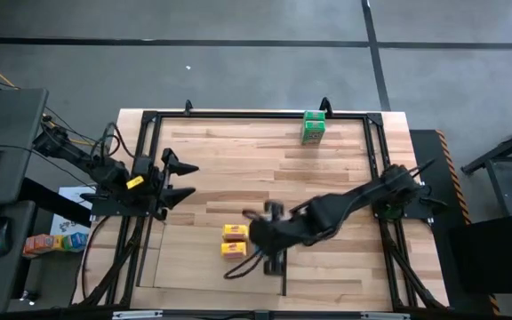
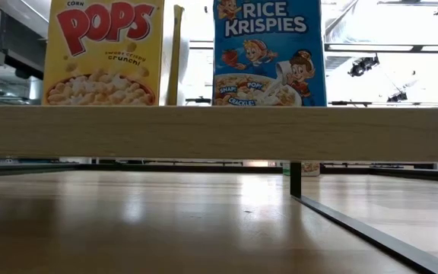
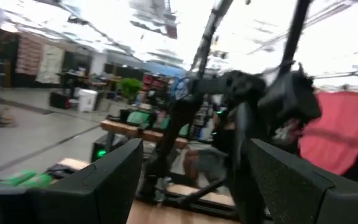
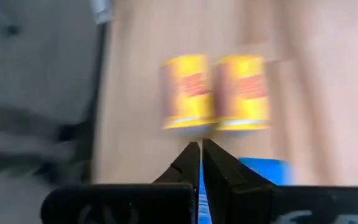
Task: Stack cereal on shelf
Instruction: Put the bottom green cereal box on the shelf
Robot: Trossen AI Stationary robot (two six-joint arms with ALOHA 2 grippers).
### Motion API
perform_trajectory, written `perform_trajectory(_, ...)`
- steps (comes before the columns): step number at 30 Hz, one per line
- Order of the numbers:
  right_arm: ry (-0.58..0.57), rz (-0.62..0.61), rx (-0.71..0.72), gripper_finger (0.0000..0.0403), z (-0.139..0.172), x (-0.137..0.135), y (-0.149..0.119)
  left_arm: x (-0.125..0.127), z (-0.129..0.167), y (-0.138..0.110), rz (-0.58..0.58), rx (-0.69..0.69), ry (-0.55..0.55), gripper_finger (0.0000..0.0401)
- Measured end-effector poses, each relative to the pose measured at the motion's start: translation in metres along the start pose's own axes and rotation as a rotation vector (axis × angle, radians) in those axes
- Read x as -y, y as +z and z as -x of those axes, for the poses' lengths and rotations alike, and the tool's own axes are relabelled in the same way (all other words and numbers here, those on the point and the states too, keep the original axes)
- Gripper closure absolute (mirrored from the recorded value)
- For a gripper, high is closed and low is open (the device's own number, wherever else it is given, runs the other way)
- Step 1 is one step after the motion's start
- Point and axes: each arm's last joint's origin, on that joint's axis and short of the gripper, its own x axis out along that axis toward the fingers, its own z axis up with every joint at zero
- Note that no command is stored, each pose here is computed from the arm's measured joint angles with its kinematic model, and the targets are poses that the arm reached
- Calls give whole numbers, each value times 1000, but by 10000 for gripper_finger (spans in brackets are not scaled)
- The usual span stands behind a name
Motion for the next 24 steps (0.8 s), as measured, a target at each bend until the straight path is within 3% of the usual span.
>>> perform_trajectory(4, -181, -93, 52, 401, 32, 35, 5, -5, 6, 4, 5, -1, 27, 119)
perform_trajectory(9, -291, -235, -12, 365, 44, 94, 10, -9, 14, 4, -27, -51, 28, 119)
perform_trajectory(17, -494, -378, -296, 215, 51, 201, -7, -14, 21, 1, -66, -115, 32, 119)
perform_trajectory(21, -577, -397, -420, 148, 51, 251, -29, -14, 21, 1, -26, -112, 34, 119)
perform_trajectory(24, -583, -416, -498, 120, 48, 289, -55, -14, 21, 1, -3, -115, 37, 119)
